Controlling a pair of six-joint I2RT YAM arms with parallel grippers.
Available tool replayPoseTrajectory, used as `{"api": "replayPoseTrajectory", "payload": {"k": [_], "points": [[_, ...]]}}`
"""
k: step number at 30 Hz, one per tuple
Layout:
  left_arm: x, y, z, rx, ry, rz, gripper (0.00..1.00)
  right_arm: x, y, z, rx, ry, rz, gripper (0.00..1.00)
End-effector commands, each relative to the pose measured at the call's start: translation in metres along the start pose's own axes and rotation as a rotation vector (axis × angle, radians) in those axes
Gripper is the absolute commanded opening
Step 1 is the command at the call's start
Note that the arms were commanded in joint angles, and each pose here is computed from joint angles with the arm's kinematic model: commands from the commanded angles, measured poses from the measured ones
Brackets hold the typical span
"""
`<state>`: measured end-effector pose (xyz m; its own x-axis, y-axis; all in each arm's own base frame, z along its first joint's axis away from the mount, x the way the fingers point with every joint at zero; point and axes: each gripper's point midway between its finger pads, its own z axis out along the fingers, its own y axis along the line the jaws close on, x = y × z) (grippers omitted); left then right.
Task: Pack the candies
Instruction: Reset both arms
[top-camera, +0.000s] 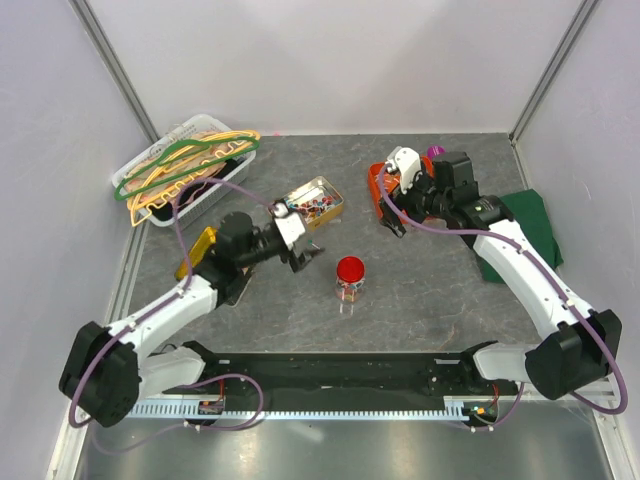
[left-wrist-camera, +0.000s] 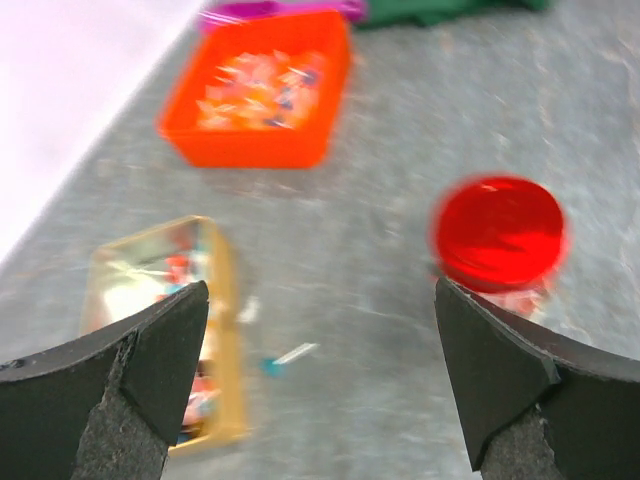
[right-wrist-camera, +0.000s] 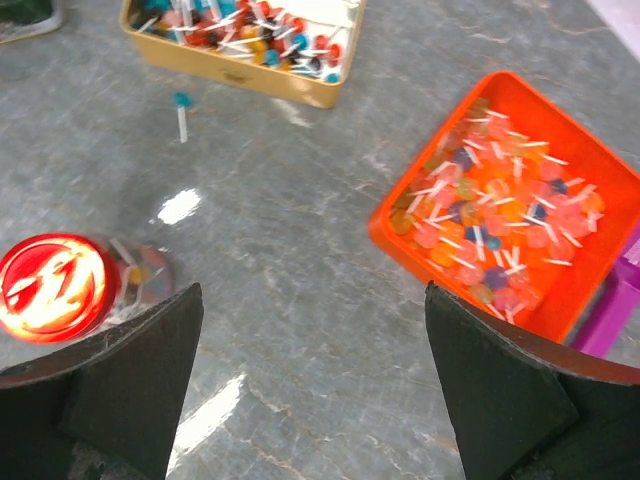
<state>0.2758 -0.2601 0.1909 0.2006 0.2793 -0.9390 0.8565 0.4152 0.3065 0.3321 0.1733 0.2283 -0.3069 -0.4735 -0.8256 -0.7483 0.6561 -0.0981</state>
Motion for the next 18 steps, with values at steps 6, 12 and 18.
{"api": "replayPoseTrajectory", "payload": {"k": [6, 12, 18], "points": [[-0.052, 0.118, -0.066, -0.278, 0.108, -0.156, 1.00, -0.078, -0.076, -0.078, 0.458, -0.223, 0.031, 0.98], [-0.065, 0.151, -0.104, -0.395, 0.122, -0.241, 1.00, -0.095, -0.118, -0.137, 0.790, -0.284, 0.062, 0.98], [-0.063, 0.175, -0.129, -0.466, 0.134, -0.318, 1.00, -0.084, -0.128, -0.157, 0.923, -0.306, 0.080, 0.98]]}}
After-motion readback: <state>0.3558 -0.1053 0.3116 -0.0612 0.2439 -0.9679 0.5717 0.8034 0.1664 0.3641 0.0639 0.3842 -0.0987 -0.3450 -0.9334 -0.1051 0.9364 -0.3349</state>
